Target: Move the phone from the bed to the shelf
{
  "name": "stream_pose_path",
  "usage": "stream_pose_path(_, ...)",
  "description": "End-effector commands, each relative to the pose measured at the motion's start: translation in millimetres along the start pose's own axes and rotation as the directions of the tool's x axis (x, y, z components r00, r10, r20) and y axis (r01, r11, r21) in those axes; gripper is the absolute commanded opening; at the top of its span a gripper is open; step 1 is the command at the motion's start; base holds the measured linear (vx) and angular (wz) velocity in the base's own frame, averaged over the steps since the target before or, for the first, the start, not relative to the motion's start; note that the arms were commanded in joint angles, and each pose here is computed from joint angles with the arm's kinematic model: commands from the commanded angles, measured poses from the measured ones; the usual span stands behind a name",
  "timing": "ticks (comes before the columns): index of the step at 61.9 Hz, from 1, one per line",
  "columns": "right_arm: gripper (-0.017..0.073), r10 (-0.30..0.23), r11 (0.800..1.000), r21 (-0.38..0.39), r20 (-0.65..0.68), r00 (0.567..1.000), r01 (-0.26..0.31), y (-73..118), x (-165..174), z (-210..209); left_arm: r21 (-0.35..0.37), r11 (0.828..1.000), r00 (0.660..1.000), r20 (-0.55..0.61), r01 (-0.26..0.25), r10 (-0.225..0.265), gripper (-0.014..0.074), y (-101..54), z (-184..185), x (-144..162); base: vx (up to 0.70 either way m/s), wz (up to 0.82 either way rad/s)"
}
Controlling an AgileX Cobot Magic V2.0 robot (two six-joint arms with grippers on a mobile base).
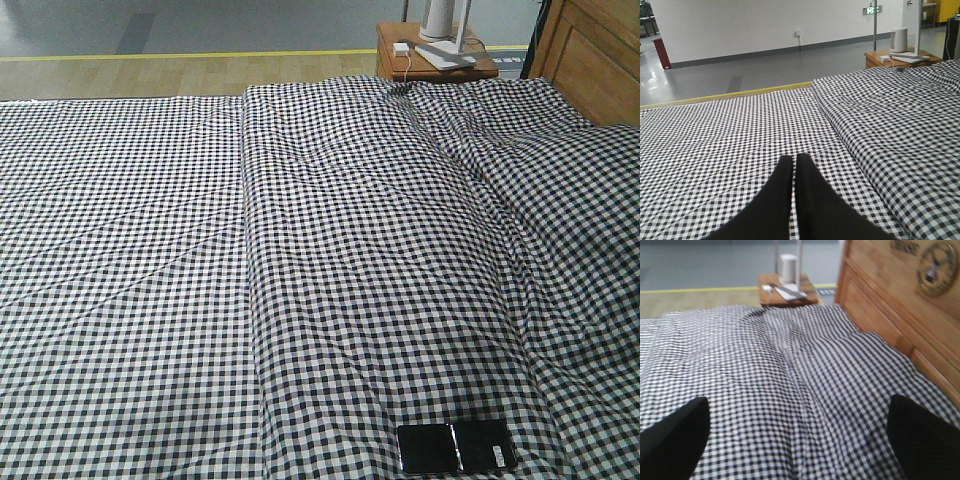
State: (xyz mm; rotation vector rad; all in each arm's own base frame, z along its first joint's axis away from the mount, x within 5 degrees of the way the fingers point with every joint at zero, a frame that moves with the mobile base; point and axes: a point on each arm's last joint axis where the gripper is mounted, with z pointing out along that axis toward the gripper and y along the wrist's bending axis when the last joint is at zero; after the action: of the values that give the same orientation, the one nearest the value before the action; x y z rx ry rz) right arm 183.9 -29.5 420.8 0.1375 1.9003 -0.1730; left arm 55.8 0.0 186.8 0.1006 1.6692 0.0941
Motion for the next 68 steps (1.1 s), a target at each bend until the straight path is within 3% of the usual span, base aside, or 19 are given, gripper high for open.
stream_pose_path(1, 0.0672, 0.03, 0.997, 0.074, 0.034, 0.999, -0.033, -14.9, -23, 1, -0.006, 1.0, 0.994, 0.105, 0.015, -0.014, 0.0001, 1.6, -2, -15, 0.0, 0.0)
stream_pose_path(16, 0.0668, 0.139, 0.971, 0.224, -0.224, 0.965, -0.088, -57.3, 4, 68, -0.006, 1.0, 0.994, 0.105, 0.015, -0.014, 0.0001, 1.6, -2, -15, 0.0, 0.0)
stream_pose_path(26, 0.0664, 0.157, 0.974, 0.218, -0.421, 0.893, -0.068, -74.1, 41, 122, -0.006, 1.0, 0.994, 0.105, 0.015, -0.014, 0.0001, 1.6, -2, -15, 0.0, 0.0)
stream_pose_path(32, 0.066, 0.124, 0.984, 0.172, -0.529, 0.839, -0.037, -76.1, 65, 152, -0.006, 1.0, 0.994, 0.105, 0.015, -0.014, 0.0001, 1.6, -2, -15, 0.0, 0.0)
stream_pose_path(36, 0.0658, 0.095, 0.992, 0.121, -0.617, 0.782, -0.025, -75.6, 87, 173, -0.006, 1.0, 0.994, 0.105, 0.015, -0.014, 0.0001, 1.6, -2, -15, 0.0, 0.0)
stream_pose_path(44, 0.0654, 0.039, 0.998, 0.004, -0.752, 0.658, -0.055, -70.6, 133, 209, -0.006, 1.0, 0.994, 0.105, 0.015, -0.014, 0.0001, 1.6, -2, -15, 0.0, 0.0)
stream_pose_path(48, 0.0651, 0.017, 0.996, -0.044, -0.785, 0.619, -0.084, -67.4, 152, 223, -0.006, 1.0, 0.994, 0.105, 0.015, -0.014, 0.0001, 1.6, -2, -15, 0.0, 0.0)
stream_pose_path(59, 0.0647, -0.077, 0.966, -0.197, -0.839, 0.538, -0.17, -56.0, 204, 255, -0.006, 1.0, 0.994, 0.105, 0.015, -0.014, 0.0001, 1.6, -2, -15, 0.0, 0.0)
stream_pose_path(68, 0.0643, -0.087, 0.925, -0.263, -0.848, 0.522, -0.273, -45.4, 240, 275, -0.006, 1.0, 0.994, 0.105, 0.015, -0.014, 0.0001, 1.6, -2, -15, 0.0, 0.0)
